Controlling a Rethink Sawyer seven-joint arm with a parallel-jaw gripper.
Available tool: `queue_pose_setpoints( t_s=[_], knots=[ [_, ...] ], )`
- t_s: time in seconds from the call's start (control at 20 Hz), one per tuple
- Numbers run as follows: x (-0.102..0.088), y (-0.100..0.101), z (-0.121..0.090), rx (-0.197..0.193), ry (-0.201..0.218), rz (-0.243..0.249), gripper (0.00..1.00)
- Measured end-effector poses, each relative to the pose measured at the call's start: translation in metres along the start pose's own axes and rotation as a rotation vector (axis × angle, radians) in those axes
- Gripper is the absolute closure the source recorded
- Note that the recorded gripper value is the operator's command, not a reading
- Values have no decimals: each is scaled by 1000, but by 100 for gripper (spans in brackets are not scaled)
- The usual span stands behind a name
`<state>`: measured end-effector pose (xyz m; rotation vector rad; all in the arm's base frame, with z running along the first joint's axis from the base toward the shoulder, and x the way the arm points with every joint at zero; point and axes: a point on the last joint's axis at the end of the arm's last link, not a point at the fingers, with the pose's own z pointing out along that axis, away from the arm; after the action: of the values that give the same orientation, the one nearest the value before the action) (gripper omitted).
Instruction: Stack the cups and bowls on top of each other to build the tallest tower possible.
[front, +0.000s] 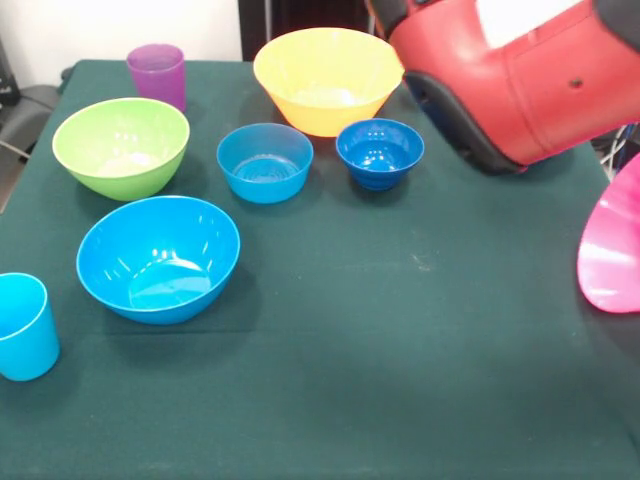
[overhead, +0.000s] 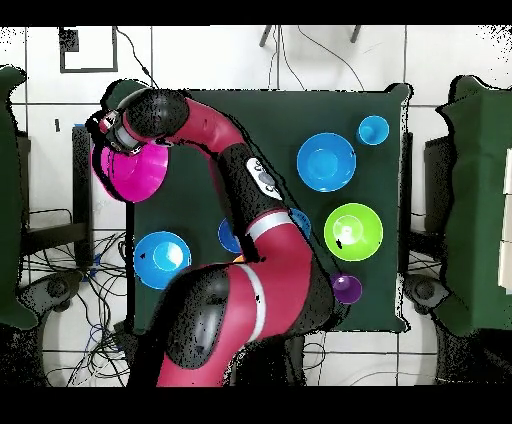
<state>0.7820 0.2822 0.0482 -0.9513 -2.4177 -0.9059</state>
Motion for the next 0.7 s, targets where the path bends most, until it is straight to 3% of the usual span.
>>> queue_pose_setpoints(
  t_s=[0.25,0.7],
  knots=[
    [-3,-6,-6,-90,59,-42,100],
    [8,-4,-1,-188,141,-91,100]
  ],
)
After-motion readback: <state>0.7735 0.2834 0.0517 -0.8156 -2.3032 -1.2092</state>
